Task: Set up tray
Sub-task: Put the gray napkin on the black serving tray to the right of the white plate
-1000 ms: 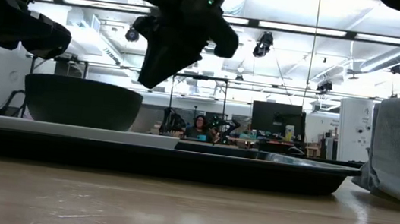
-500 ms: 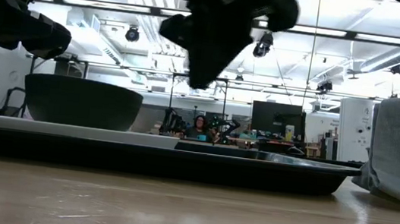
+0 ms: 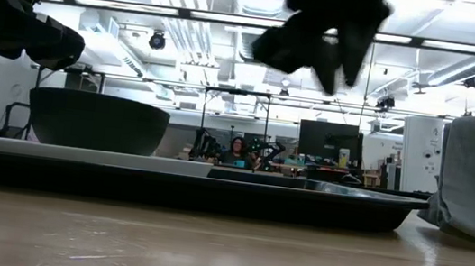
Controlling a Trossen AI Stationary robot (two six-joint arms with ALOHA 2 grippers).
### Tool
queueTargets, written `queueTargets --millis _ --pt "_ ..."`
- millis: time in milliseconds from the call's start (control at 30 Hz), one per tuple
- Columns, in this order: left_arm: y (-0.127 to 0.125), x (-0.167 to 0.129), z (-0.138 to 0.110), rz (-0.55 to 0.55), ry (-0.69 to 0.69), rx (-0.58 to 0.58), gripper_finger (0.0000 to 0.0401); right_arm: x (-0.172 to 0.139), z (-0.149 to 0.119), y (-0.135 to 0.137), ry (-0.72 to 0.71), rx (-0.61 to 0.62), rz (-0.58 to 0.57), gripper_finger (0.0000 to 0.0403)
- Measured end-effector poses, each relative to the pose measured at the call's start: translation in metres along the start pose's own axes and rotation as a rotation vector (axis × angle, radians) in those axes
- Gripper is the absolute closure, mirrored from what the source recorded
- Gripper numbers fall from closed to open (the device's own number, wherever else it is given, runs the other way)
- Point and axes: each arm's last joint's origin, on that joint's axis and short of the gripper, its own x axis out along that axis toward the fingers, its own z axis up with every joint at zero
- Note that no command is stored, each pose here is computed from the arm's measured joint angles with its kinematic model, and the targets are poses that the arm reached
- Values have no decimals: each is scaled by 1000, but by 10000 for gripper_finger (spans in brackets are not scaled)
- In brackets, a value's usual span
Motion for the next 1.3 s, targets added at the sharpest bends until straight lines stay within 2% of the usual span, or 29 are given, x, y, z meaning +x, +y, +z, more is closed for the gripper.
queueTargets --millis 200,333,500,700,867,967,1100,1167,1300 --pt "0 0 0 0 0 0 283 -9 -48 27 -247 -11 -54 320" --pt "0 0 0 0 0 0 283 -17 -85 40 -392 88 -69 328" --pt "0 0 0 0 0 0 283 -26 -122 55 -499 152 -62 335" --pt "0 0 0 0 0 0 283 -20 -153 62 -552 258 -34 327" --pt "0 0 0 0 0 0 283 -10 -162 66 -528 361 33 319" --pt "0 0 0 0 0 0 283 -7 -159 75 -507 366 109 319" --pt "0 0 0 0 0 0 283 -1 -151 94 -472 369 135 321" --pt "0 0 0 0 0 0 283 2 -148 107 -458 364 116 319" --pt "0 0 0 0 0 0 283 8 -147 128 -428 359 -22 314"
